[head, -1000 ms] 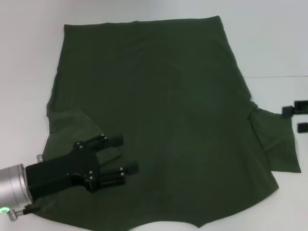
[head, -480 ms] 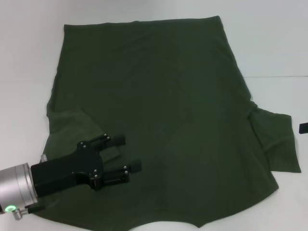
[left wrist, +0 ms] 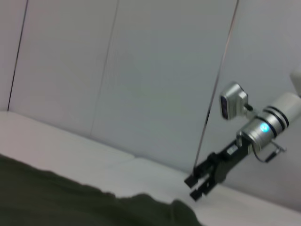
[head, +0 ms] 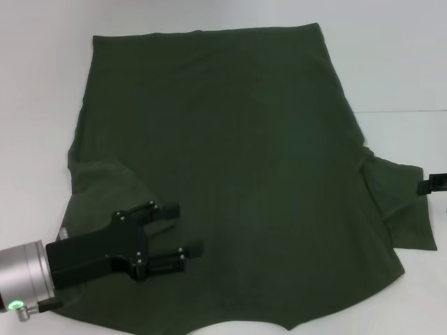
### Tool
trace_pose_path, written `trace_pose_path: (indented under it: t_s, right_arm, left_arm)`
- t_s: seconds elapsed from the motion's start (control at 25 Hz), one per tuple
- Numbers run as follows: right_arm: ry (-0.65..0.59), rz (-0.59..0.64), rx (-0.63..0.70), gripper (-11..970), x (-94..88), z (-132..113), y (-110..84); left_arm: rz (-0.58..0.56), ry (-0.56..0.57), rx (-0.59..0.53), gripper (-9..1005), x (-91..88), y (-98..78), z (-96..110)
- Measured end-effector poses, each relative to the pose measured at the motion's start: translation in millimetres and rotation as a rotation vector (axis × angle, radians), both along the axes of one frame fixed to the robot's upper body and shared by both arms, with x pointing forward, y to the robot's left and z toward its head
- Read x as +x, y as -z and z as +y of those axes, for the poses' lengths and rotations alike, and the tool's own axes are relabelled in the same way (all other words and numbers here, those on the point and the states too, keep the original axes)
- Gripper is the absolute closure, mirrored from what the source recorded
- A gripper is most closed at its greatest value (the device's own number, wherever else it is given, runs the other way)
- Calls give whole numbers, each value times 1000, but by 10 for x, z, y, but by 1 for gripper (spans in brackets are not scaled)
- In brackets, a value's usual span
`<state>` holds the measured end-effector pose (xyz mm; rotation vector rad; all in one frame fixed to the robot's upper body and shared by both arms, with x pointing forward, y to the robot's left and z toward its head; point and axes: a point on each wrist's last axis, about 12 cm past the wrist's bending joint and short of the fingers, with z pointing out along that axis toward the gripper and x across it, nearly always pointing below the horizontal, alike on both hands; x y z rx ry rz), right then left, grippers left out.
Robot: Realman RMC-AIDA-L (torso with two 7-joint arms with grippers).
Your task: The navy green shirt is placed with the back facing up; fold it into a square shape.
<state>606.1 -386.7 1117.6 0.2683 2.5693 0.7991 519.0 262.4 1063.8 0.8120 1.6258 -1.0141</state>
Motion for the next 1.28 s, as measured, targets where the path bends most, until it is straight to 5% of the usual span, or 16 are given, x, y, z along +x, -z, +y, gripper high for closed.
trace_pose_path:
  t_s: [0.44,1.28]
  right_arm:
    - [20,-14,-9,63,81,165,134]
    - [2,-33,-52,73,144,362,247]
  left_arm:
    - [24,94,198,123,35,29,100]
    - [23,109,211,122,43,22,95]
